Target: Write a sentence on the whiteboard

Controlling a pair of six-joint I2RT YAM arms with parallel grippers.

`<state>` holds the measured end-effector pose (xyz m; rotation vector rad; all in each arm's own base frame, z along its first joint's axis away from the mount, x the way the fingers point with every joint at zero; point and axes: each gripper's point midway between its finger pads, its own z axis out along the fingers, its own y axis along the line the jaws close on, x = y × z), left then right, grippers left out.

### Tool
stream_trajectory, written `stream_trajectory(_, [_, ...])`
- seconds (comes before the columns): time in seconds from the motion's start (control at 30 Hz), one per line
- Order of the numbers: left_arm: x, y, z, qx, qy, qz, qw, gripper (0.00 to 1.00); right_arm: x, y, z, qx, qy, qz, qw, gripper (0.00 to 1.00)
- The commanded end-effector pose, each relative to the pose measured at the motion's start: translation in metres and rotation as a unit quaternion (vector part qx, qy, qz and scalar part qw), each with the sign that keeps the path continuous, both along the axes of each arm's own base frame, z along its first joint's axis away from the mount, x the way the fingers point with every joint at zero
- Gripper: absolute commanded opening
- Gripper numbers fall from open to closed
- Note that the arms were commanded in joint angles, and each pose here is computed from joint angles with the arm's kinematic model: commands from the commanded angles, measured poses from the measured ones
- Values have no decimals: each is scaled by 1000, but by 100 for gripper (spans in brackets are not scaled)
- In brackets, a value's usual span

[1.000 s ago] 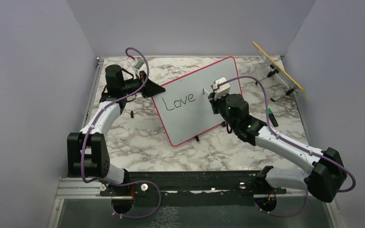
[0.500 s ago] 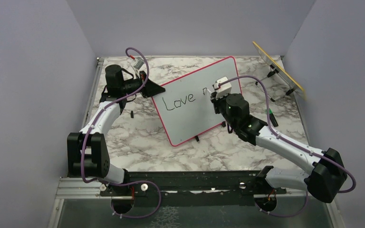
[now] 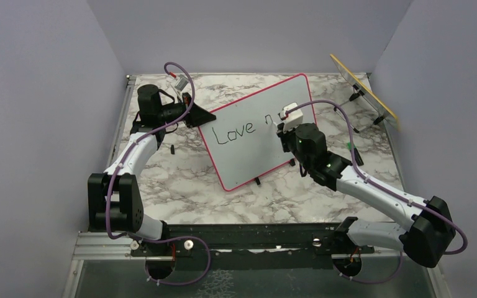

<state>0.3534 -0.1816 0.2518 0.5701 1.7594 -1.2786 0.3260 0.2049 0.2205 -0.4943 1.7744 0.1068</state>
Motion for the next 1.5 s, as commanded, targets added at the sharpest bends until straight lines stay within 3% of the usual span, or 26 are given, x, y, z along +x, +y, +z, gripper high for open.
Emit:
stream_trajectory(0.0, [0,-1,-33,24,27,-1,999,0,0,-1,14,16,-11,-1,1000,1])
stream_trajectory(0.37, [0,-1,-33,24,27,-1,999,0,8,4,39,48,-62,-2,997,1])
stream_trajectory(0.87, [-1,-2,-32,23,27,-4,999,0,14,15,31,46,-50,14,998,1])
stream_trajectory(1.47, [-1,-2,-32,23,27,-4,999,0,23,0,25,38,-47,-25,998,1])
